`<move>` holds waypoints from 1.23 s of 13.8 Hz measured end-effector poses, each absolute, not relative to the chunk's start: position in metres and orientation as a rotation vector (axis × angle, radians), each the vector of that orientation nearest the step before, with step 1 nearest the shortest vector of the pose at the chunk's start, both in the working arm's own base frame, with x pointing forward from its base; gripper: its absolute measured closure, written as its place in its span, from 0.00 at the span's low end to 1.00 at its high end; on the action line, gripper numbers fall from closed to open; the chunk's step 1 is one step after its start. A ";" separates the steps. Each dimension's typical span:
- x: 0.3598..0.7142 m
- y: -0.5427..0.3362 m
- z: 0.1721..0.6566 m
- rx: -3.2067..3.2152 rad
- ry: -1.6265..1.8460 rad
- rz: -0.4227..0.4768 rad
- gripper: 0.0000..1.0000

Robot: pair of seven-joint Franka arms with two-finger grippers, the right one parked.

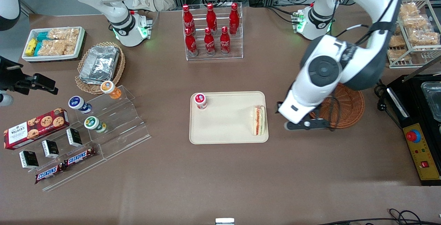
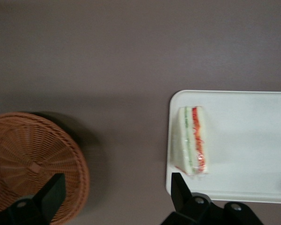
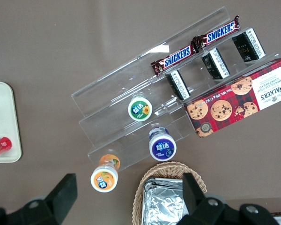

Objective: Place sandwich from basket to tray

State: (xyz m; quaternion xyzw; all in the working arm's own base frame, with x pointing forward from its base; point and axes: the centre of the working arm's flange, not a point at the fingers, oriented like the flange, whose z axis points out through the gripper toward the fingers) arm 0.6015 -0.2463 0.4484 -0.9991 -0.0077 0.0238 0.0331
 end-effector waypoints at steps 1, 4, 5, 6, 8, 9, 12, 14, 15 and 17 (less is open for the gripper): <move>0.606 -0.229 0.455 -3.072 0.001 0.075 0.00; 0.618 -0.173 0.475 -3.064 0.056 0.048 0.00; 0.620 -0.153 0.483 -3.059 0.056 0.042 0.00; 0.621 -0.133 0.492 -3.068 0.053 0.047 0.00; 0.618 -0.094 0.514 -3.092 0.070 0.045 0.00; 0.614 -0.078 0.524 -3.088 0.077 0.049 0.00; 0.604 -0.043 0.549 -3.077 0.115 0.038 0.00; 0.598 -0.020 0.560 -3.069 0.136 0.047 0.00; 0.595 -0.013 0.564 -3.070 0.130 0.045 0.00; 0.593 -0.009 0.568 -3.091 0.118 0.039 0.00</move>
